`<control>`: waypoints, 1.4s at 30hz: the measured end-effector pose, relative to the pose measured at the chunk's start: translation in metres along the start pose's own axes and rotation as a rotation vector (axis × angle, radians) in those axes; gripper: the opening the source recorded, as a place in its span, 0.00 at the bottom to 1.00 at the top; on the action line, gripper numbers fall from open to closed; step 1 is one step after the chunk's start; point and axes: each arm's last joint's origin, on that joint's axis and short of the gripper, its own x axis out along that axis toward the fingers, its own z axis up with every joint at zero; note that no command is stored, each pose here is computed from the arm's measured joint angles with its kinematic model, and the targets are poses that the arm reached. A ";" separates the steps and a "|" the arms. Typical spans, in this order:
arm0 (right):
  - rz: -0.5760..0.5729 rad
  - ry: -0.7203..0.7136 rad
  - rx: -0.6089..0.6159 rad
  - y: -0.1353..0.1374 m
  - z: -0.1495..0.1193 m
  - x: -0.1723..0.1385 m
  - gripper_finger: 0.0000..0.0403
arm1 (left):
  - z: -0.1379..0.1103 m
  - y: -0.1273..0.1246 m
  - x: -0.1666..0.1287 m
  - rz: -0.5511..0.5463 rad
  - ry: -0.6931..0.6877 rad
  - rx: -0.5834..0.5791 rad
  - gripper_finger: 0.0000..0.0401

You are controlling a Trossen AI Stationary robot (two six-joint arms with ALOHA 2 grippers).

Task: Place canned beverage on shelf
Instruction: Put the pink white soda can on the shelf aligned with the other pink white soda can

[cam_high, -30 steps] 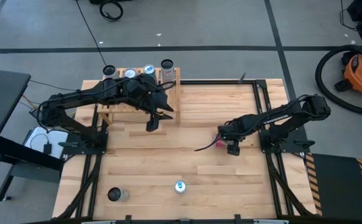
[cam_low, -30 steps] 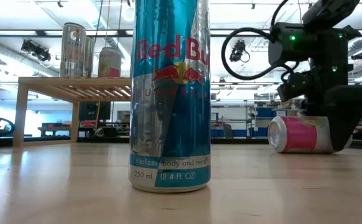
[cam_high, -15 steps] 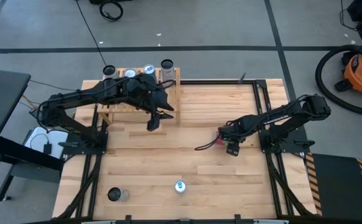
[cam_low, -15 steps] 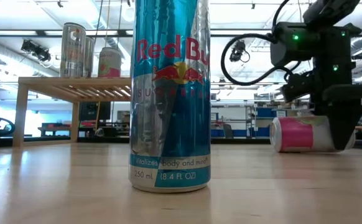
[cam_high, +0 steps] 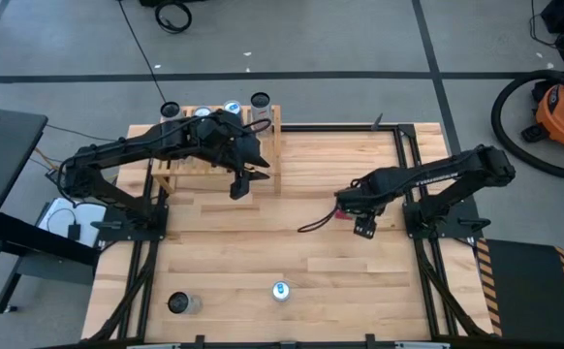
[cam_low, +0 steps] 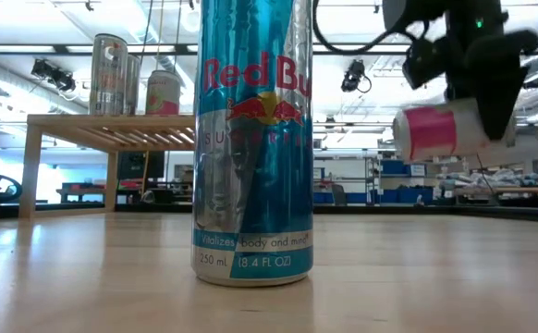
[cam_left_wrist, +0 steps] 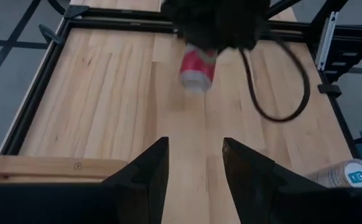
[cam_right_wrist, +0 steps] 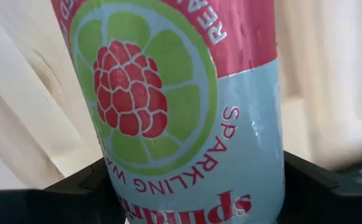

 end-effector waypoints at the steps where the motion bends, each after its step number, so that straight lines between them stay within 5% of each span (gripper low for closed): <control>1: -0.011 0.009 -0.001 -0.001 -0.001 -0.007 0.74 | 0.000 0.001 0.000 0.001 0.004 -0.002 0.38; 13: 0.005 -0.047 -0.030 0.000 0.004 -0.040 0.74 | -0.002 0.001 0.000 0.003 0.016 -0.005 0.38; 42: 0.050 -0.154 -0.194 0.019 0.037 -0.021 0.75 | 0.004 0.001 0.000 0.004 -0.041 -0.023 0.38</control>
